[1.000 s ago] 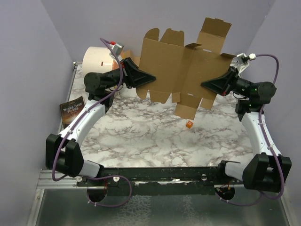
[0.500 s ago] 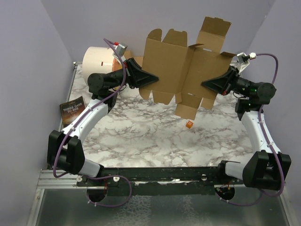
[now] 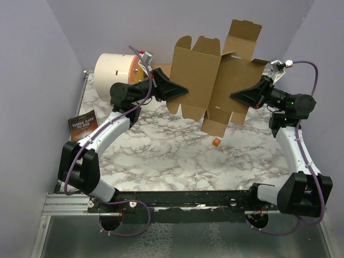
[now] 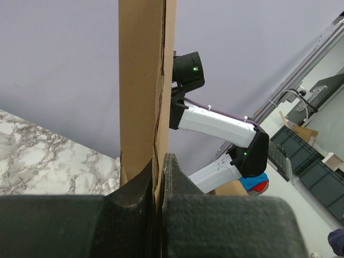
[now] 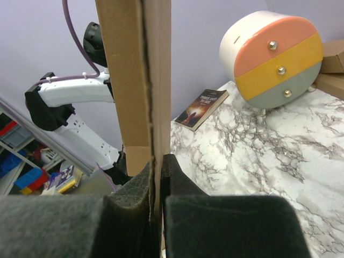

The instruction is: Fold the paper box

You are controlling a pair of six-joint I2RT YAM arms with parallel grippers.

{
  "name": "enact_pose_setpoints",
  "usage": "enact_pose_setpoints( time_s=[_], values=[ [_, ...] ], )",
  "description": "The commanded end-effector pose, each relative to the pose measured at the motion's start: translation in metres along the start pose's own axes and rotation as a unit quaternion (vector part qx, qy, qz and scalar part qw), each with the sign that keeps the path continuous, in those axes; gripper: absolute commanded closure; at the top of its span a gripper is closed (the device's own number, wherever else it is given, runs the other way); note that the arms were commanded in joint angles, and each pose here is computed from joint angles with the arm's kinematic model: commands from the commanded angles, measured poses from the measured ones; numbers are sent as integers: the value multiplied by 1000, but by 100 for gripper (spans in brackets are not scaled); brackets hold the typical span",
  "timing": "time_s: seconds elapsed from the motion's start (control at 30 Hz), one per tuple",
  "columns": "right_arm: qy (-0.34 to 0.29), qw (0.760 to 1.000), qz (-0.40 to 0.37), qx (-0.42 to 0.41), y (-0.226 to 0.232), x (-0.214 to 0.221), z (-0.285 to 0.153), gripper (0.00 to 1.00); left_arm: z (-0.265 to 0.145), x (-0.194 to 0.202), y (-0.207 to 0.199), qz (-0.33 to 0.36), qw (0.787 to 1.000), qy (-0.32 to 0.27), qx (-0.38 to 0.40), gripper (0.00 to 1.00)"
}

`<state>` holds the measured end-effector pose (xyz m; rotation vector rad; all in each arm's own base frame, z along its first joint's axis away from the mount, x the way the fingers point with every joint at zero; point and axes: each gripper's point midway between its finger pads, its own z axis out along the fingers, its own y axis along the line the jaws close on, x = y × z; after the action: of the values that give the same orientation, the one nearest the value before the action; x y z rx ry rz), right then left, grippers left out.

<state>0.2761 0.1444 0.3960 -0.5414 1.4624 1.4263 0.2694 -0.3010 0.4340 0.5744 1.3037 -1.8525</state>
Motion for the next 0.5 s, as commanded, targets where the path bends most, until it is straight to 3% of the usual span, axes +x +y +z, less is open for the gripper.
enact_pose_setpoints(
  time_s=[0.0,0.47],
  values=[
    [0,1000,-25,-9,9,-6,1,99,12,-2,1,13,1000,-5,12,100],
    [1,1000,-25,-9,9,-3,1,99,20,10,20,-4,1000,2,-2,100]
  ],
)
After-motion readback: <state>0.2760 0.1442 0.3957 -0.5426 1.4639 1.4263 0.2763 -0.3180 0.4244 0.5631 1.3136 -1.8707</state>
